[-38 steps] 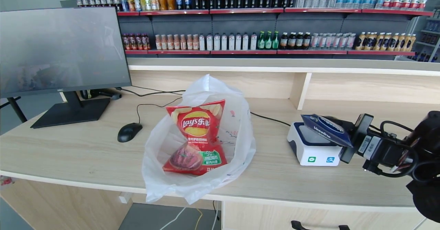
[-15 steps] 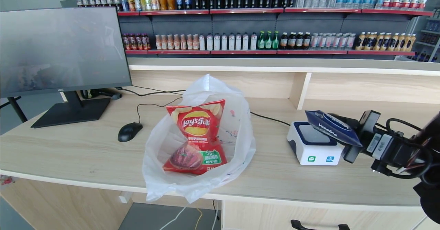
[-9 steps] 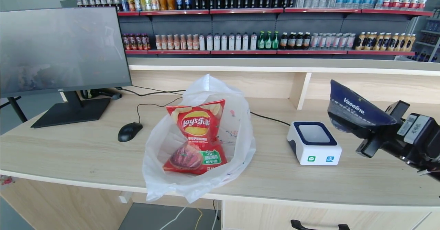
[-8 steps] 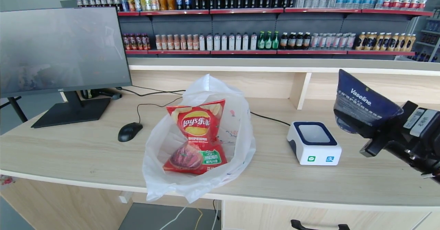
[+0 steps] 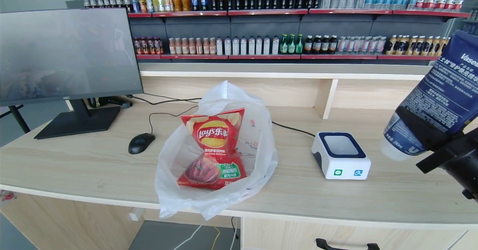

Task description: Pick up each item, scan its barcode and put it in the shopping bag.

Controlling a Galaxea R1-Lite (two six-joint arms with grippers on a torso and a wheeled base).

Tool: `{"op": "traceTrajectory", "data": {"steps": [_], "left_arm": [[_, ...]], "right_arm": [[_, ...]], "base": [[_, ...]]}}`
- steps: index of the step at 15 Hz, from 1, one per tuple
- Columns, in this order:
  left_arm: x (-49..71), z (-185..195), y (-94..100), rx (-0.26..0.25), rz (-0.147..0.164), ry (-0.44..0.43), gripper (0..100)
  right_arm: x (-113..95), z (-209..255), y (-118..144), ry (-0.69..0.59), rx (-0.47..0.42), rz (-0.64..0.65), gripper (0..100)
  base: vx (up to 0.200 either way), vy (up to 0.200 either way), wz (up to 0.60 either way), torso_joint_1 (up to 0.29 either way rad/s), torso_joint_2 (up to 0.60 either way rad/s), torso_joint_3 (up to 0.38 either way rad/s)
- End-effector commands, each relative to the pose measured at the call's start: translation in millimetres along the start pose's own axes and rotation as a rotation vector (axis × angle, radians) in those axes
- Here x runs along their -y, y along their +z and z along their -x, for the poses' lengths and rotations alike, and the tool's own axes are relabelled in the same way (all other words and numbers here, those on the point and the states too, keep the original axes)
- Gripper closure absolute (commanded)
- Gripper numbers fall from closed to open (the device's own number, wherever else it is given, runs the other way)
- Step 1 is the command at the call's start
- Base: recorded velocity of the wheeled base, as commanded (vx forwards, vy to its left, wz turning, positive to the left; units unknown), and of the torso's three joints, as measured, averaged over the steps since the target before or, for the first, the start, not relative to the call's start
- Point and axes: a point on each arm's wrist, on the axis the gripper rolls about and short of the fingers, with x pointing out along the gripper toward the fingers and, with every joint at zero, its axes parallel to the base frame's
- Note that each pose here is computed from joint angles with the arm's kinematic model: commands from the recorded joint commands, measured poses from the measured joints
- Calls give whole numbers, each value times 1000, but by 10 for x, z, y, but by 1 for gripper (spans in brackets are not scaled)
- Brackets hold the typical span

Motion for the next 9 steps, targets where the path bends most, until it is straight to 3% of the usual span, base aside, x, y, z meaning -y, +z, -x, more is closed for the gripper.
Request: {"op": "traceTrajectory", "data": {"steps": [1,5,9], "left_arm": [[0,1,3,1,0,0,0],[0,1,1,0,1,0,0],[0,1,1,0,1,0,0]], "right_arm": [[44,27,-38,-40,-21,-16,100],[50,-56,-136,-37,-59,-24,100],[45,-34,-166,-37,-75,-28,100]], "base": [[0,0,0,0,0,0],[0,0,0,0,0,0],[0,200,0,0,4,2]]}}
